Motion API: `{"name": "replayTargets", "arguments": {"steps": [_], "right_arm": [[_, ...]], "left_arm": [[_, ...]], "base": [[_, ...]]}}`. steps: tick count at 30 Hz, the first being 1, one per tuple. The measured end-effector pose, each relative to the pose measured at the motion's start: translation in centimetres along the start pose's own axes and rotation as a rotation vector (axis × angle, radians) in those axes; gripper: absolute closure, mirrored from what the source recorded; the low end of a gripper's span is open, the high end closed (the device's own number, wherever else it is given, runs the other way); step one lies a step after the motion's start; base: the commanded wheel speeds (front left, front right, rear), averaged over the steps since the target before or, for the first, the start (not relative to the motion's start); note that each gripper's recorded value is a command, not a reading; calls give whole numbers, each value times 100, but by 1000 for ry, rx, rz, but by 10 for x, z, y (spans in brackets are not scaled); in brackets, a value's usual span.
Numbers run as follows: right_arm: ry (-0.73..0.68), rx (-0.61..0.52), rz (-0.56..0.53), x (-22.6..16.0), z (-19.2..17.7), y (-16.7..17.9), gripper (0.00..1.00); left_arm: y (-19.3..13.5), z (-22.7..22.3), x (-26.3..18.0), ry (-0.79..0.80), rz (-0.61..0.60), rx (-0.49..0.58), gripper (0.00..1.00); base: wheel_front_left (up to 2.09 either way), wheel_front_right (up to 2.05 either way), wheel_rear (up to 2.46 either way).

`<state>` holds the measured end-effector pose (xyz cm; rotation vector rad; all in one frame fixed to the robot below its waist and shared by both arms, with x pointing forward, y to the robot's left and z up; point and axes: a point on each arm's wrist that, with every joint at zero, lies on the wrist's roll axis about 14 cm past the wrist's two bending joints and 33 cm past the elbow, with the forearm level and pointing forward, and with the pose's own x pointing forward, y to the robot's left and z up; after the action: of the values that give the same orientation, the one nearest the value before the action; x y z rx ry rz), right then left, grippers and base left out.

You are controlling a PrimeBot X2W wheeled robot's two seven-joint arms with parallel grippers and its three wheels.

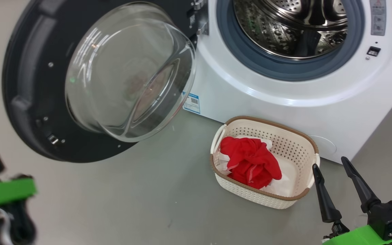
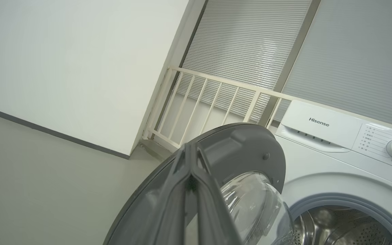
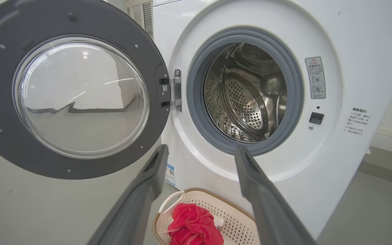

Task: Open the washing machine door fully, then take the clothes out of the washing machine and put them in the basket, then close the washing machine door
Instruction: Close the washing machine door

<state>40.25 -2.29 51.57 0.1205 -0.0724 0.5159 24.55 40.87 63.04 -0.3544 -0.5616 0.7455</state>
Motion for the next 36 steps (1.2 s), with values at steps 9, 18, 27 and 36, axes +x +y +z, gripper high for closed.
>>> {"name": "replayTargets", "arguments": {"steps": [9, 18, 27, 36], "right_arm": [[0, -13, -46, -9, 3, -14, 0], [7, -17, -80, -14, 3, -25, 0], [-3, -27, -89, -14, 8, -28, 0], [13, -45, -96, -18, 8, -30, 0]], "left_arm": [[15, -5, 51, 66, 109, -361, 100], [24, -19, 94, 226, 215, -557, 100], [32, -54, 107, 443, 348, -729, 100], [32, -87, 100, 585, 382, -692, 100]], "base": [[0, 0, 0], [0, 0, 0], [0, 0, 0], [0, 0, 0]]}}
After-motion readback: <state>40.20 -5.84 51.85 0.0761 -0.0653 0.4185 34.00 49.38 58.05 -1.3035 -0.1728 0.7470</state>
